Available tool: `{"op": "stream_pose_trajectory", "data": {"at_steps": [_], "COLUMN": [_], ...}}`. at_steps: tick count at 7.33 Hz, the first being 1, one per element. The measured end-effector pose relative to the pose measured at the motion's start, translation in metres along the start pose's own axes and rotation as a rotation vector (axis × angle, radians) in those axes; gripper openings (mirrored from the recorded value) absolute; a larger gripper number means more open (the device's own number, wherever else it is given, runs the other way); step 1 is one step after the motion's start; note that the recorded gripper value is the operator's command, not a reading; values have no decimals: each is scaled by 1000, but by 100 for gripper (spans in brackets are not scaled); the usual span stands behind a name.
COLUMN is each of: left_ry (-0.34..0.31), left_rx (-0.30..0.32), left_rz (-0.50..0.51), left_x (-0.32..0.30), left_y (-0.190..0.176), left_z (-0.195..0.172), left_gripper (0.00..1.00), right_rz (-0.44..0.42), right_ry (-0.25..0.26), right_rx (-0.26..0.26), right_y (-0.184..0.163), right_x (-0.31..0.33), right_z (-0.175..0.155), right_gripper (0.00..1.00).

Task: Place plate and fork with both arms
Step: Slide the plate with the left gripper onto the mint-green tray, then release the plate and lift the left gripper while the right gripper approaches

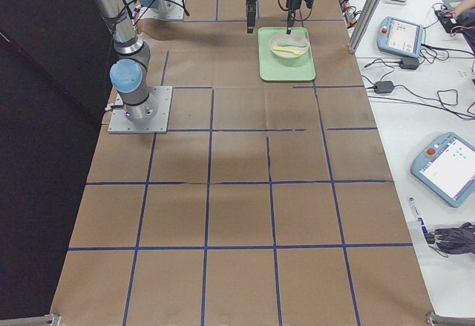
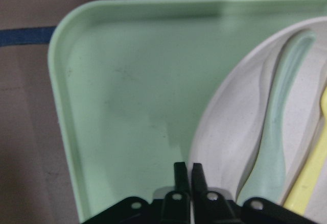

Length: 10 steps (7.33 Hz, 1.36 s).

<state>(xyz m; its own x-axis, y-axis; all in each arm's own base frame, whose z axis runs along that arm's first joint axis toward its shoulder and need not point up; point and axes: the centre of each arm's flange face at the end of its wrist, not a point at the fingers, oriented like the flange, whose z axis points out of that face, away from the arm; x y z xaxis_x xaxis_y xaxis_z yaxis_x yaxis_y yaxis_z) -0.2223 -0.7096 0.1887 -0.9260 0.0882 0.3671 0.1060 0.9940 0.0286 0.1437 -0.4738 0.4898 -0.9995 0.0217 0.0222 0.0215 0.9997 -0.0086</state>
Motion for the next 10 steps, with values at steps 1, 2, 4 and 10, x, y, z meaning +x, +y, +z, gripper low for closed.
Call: {"op": "stream_pose_trajectory", "data": {"at_steps": [1, 2, 4, 10], "left_ry": [-1, -2, -2, -240], "left_rx": [-4, -5, -7, -101], "left_rz": [-7, -11, -22, -71], "left_x": [1, 3, 7, 67], "left_y": [0, 1, 4, 142], "left_z": [1, 1, -8, -233], "left_gripper": [54, 89, 99, 99], "right_rz": [1, 1, -1, -2], "right_ry": [1, 1, -2, 1], "right_rx": [0, -1, -3, -18], "right_y": [0, -1, -2, -12], "right_x": [0, 0, -1, -2], "right_z": [0, -1, -1, 11], "right_gripper": [100, 100, 100, 100]}}
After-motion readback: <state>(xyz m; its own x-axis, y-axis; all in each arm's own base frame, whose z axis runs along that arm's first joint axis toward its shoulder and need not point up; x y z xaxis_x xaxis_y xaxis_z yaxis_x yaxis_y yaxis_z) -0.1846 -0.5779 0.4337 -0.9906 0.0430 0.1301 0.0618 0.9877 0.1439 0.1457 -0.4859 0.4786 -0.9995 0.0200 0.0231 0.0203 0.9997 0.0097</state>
